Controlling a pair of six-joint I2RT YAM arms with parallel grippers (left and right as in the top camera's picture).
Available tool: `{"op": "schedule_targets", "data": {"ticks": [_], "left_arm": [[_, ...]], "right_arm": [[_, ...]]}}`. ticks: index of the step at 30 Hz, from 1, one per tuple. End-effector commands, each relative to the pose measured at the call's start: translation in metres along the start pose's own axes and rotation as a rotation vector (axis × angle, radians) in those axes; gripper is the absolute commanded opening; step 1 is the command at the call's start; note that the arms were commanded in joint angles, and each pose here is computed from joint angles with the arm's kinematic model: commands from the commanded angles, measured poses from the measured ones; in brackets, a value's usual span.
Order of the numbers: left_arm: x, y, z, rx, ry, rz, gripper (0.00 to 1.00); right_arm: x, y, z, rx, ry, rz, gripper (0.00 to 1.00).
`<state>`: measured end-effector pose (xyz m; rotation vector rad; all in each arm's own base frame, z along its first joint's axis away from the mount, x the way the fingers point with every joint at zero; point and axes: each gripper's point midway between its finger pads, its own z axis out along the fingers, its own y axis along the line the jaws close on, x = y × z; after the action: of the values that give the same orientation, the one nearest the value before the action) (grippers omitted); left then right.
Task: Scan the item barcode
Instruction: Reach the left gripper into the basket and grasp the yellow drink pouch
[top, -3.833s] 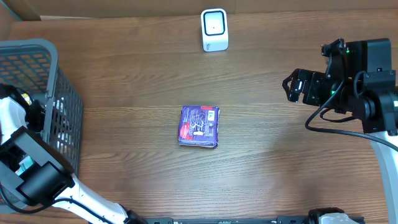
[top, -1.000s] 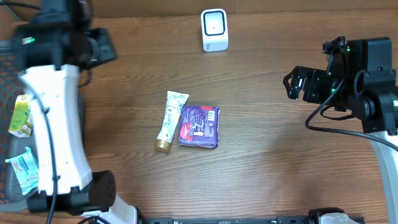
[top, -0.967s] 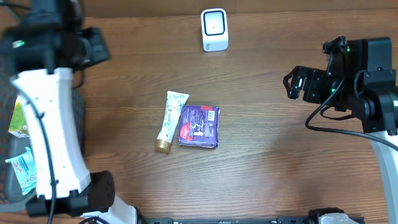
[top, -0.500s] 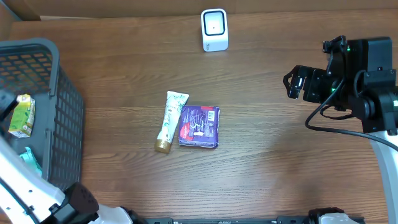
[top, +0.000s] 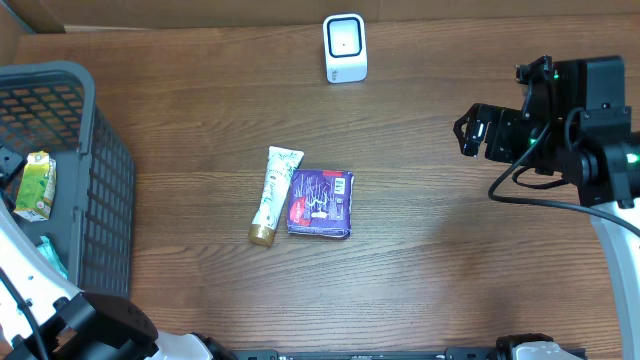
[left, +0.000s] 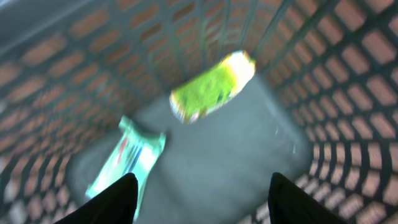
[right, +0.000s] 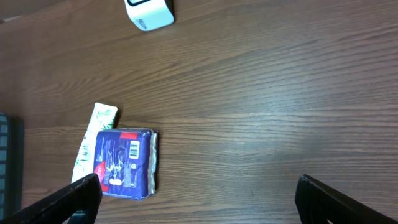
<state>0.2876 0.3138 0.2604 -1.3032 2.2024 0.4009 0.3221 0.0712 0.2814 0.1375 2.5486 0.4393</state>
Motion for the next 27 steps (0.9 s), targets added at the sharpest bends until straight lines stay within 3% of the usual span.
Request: {"op": "schedule_targets", "data": {"ticks": [1,6,14,19,27], "left_arm": [[0.008,-0.004,0.027,-0.002,0.008,0.074,0.61],[0.007,-0.011,0.066,0.002,-0.029,0.146,0.69],[0.031,-0.013,0.117,-0.002,0.064,0.532,0.73],[0.025,-0.018,0.131,0.003,0.035,0.614,0.79],[0.026,-0.032,0.163,0.06,0.014,0.731,0.78]], "right_arm": [[-0.007,0.002,-0.001,-0.001,-0.015,-0.007,1.0],[-0.006,0.001,0.006,0.005,0.005,-0.003,1.0],[-0.003,-0.002,0.012,0.014,0.034,0.004,1.0],[0.0,-0.003,0.013,0.017,0.044,0.006,1.0],[0.0,-0.003,0.013,0.018,0.047,0.008,1.0]]}}
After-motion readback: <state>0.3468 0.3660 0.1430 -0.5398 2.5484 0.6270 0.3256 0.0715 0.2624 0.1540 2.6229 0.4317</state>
